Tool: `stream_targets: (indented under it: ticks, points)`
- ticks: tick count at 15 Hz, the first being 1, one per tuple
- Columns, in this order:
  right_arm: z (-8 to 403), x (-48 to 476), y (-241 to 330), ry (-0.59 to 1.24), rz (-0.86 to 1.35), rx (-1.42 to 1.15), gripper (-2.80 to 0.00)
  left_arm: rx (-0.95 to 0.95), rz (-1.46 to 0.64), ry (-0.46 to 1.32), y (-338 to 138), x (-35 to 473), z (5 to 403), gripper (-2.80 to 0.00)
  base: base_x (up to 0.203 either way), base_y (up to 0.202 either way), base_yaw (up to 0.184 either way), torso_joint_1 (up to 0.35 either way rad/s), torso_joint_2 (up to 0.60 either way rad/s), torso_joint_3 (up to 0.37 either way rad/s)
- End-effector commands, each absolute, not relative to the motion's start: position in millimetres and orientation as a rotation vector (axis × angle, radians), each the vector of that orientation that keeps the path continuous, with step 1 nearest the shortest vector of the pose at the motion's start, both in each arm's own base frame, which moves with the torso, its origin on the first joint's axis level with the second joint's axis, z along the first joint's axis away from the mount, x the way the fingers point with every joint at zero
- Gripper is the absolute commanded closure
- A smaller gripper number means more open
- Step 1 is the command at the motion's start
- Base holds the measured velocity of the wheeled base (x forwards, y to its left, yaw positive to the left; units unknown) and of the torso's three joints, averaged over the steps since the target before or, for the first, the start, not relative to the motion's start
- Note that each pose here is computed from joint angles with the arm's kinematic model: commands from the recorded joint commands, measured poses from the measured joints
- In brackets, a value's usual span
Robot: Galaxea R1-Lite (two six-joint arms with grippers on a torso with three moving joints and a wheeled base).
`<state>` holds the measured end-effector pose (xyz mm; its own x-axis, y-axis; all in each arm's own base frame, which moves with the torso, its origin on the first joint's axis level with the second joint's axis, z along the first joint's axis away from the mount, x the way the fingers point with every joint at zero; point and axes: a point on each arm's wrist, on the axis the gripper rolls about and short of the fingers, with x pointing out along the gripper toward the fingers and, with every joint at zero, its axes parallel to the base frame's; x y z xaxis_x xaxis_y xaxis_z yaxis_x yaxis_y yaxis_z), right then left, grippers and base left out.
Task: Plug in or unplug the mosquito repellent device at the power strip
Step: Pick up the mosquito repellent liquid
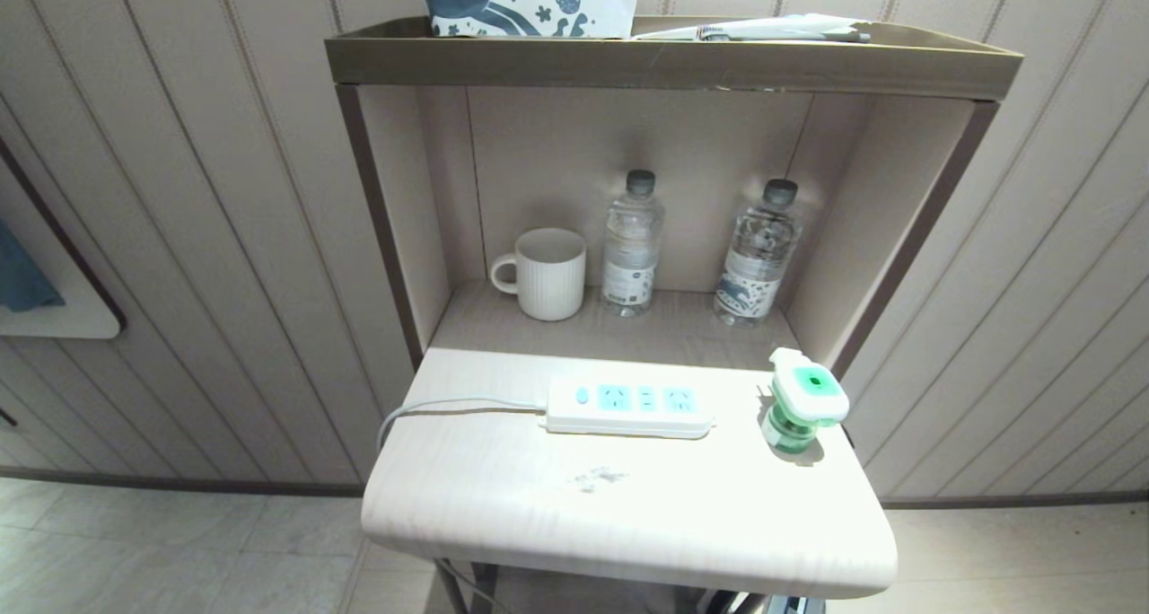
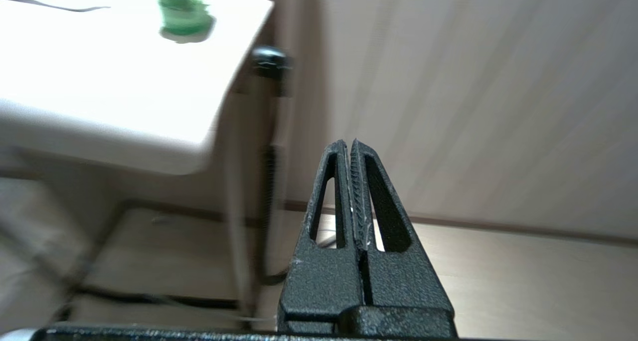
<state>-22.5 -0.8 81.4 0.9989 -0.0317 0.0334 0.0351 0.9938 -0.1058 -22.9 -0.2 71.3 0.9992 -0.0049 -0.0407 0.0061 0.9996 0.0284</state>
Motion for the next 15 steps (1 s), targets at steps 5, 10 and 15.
stream_targets:
  ticks: [5, 10, 15]
  points:
    - [75, -23, 0, 0.001, 0.009, -0.021, 0.0, 0.029, -0.005, 0.041, 0, -23, 71, 0.0, 0.0, 0.0, 0.0, 0.0, 0.0, 0.0]
    - [77, -23, 0, 0.003, 0.012, -0.028, 0.0, 0.029, -0.005, 0.041, 0, -23, 71, 0.0, 0.0, 0.0, 0.0, 0.0, 0.0, 0.0]
    - [154, -28, 1, -0.034, 0.044, -0.013, 0.0, 0.029, -0.005, 0.041, 0, -23, 71, 0.0, 0.0, 0.0, 0.0, 0.0, 0.0, 0.0]
